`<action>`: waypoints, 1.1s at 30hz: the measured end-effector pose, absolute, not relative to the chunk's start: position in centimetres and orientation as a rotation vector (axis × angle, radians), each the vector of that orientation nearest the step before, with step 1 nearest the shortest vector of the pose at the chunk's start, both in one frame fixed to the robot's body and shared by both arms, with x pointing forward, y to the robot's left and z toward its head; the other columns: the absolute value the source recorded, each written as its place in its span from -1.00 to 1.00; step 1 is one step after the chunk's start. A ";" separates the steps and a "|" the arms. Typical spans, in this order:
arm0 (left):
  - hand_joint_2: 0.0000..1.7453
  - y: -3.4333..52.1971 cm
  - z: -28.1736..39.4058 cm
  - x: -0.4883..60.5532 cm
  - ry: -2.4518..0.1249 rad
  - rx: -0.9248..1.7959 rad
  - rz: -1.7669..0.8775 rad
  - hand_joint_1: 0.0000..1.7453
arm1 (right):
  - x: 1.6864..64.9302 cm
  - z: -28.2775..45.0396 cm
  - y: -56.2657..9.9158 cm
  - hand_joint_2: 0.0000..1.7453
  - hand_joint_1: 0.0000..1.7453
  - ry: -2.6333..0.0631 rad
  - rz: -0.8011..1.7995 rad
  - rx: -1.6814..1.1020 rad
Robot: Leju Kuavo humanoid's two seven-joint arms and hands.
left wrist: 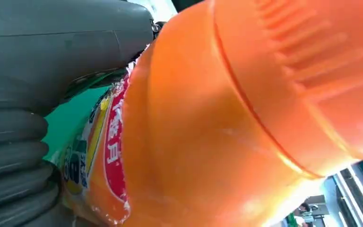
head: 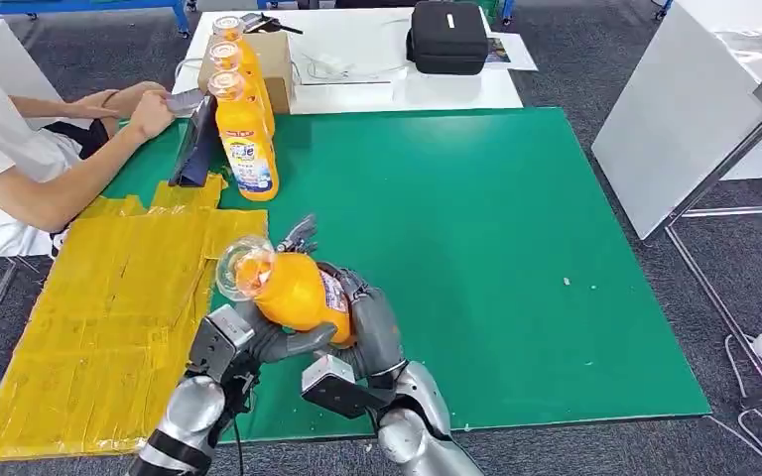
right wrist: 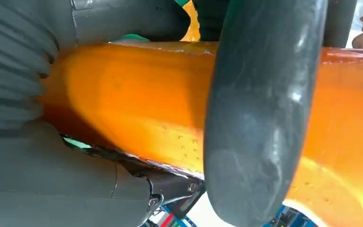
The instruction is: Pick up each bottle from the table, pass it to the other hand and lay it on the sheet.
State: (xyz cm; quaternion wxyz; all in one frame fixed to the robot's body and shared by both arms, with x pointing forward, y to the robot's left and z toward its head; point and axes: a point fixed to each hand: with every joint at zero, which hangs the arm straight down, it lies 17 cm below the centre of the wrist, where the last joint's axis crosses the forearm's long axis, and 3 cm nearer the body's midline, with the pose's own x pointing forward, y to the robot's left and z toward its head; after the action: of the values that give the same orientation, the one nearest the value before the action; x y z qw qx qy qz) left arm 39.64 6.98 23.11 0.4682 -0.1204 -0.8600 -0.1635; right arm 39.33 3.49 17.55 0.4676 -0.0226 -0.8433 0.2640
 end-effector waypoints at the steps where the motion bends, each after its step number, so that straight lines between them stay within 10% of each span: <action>1: 1.00 7.1 23.1 39.6 -2.112 -0.292 -0.395 1.00 | 39.3 17.5 3.5 1.00 1.00 -2.068 0.648 -0.056; 20: 1.00 7.9 23.7 38.6 -2.148 -0.231 -0.357 1.00 | 38.4 17.8 3.1 1.00 1.00 -2.093 0.621 -0.072; 21: 1.00 7.9 23.9 38.6 -2.152 -0.232 -0.357 1.00 | 38.3 18.1 2.9 1.00 -0.88 -2.100 0.615 -0.073; 33: 1.00 15.4 27.5 41.9 -2.272 0.379 -0.282 1.00 | 36.1 23.6 -2.8 1.00 -1.00 -2.278 0.445 -0.209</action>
State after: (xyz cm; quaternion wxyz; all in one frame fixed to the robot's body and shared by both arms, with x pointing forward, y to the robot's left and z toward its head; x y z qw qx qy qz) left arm 41.88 15.39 27.52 0.3992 0.1497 -0.8977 -0.1112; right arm 36.07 -2.76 23.62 0.3943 -0.0825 -0.8983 0.1756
